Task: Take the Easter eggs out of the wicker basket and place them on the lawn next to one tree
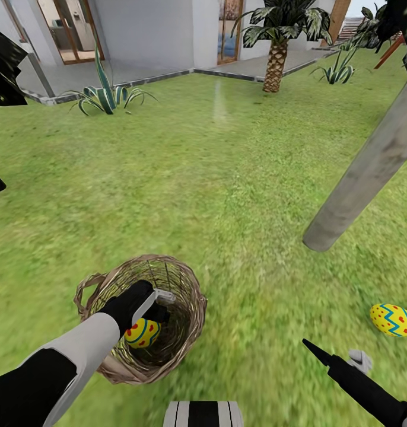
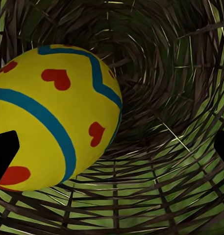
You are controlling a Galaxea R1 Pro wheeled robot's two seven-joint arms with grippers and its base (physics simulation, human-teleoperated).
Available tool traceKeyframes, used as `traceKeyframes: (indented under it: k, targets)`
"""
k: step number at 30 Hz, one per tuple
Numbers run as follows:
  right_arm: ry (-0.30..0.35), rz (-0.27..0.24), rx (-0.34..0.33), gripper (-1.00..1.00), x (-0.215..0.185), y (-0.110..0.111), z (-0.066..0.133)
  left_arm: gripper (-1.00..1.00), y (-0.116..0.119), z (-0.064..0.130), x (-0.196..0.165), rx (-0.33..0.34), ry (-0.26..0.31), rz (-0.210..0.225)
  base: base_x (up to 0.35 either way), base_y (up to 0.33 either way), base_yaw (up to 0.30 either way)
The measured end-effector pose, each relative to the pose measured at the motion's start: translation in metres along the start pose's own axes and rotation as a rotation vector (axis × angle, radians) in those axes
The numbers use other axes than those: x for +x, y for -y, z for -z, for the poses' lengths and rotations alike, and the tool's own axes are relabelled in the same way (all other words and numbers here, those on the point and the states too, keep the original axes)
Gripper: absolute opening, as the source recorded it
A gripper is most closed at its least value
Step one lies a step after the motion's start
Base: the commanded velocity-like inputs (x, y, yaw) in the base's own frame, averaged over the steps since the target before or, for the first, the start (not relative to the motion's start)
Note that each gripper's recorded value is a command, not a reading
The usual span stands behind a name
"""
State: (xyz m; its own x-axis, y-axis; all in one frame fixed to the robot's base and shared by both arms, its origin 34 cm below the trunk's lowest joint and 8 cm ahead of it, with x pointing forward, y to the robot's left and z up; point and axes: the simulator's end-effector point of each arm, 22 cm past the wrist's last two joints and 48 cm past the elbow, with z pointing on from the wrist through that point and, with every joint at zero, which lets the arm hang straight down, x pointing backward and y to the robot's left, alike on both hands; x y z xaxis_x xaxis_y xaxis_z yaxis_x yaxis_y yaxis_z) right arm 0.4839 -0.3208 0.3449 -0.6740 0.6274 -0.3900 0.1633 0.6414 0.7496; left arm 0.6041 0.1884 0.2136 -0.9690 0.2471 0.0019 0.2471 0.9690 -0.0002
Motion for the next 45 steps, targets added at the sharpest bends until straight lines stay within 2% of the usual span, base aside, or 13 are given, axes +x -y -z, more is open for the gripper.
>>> traceKeyframes:
  k: [13, 27, 35, 45]
  targets:
    - [0.002, 0.01, -0.013, 1.0, -0.003, -0.004, 0.0, 1.0, -0.001, 0.0, 0.0, -0.002, 0.0, 0.0, 0.0, 0.0, 0.0]
    - [-0.024, 0.02, -0.028, 1.0, 0.004, -0.01, -0.005, 1.0, -0.003, 0.0, 0.0, -0.009, 0.0, 0.0, 0.0, 0.0, 0.0]
    - [-0.027, 0.018, -0.027, 1.0, 0.005, -0.009, -0.005, 1.0, -0.018, 0.001, 0.0, -0.075, 0.0, 0.0, 0.0, 0.0, 0.0]
    - [-0.028, 0.017, -0.027, 1.0, 0.006, -0.009, -0.005, 1.0, -0.021, 0.001, 0.0, -0.089, 0.0, 0.001, 0.0, 0.0, 0.0]
